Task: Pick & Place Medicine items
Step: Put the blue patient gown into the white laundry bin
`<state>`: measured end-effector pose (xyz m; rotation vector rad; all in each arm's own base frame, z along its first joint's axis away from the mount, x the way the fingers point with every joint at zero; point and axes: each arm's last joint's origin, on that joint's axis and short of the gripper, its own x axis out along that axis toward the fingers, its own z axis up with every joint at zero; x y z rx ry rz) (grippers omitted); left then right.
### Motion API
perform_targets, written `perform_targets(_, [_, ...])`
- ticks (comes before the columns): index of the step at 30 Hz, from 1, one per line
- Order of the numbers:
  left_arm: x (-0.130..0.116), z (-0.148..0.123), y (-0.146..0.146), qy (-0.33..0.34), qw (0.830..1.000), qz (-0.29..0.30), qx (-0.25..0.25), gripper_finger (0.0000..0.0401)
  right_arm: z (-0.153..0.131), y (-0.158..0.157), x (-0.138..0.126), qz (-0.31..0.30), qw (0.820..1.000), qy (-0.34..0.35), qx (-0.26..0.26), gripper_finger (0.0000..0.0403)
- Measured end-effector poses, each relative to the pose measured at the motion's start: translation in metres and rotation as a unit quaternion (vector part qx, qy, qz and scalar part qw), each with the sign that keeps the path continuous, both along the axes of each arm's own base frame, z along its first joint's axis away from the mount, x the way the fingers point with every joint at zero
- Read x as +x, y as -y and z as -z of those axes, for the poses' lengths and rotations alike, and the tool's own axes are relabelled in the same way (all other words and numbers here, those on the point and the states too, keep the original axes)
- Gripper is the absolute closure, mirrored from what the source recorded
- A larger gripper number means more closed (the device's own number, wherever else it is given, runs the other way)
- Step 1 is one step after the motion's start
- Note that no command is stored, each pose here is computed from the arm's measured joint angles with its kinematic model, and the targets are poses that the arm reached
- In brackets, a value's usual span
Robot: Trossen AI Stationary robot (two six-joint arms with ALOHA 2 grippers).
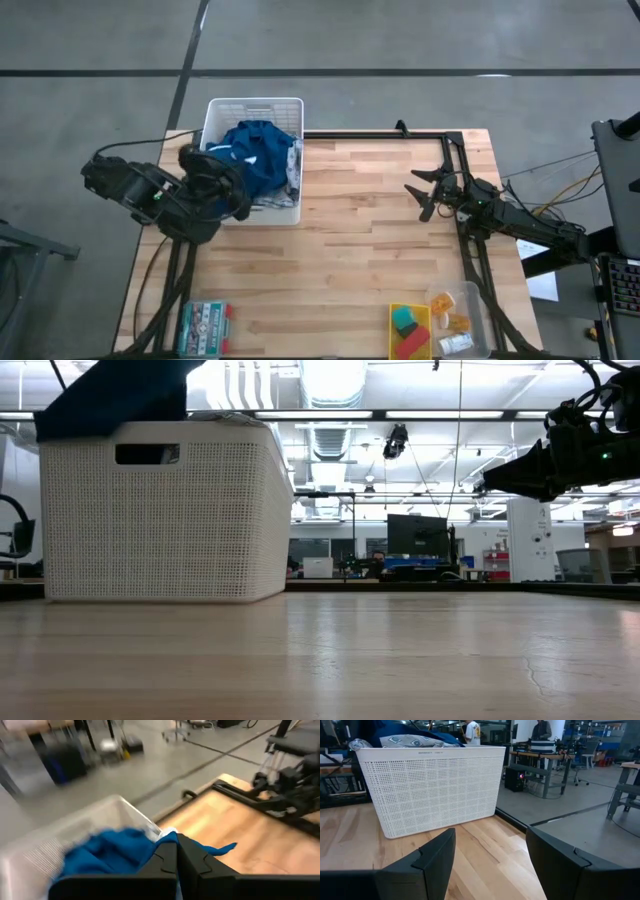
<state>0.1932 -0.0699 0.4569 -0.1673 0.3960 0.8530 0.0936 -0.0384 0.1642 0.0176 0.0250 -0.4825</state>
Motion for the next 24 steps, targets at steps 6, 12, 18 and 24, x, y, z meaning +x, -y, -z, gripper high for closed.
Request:
perform_targets(6, [-0.001,-0.004,-0.004,-0.061,0.99,0.005,0.126,0.0401,0.0,0.0,0.0,0.0,1.0,0.0,0.0,0.0165])
perform_targets(12, [0.001,-0.006,-0.014,-0.108,0.974,-0.015,0.197,0.0401,0.0,0.0,0.0,0.0,1.0,0.0,0.0,0.0165])
perform_targets(18, [-0.001,-0.009,-0.029,-0.138,0.966,-0.041,0.216,0.0401,0.0,0.0,0.0,0.0,1.0,0.0,0.0,0.0165])
perform_targets(24, [-0.01,-0.014,-0.045,-0.164,0.959,-0.06,0.222,0.0401,0.0,0.0,0.0,0.0,1.0,0.0,0.0,0.0165])
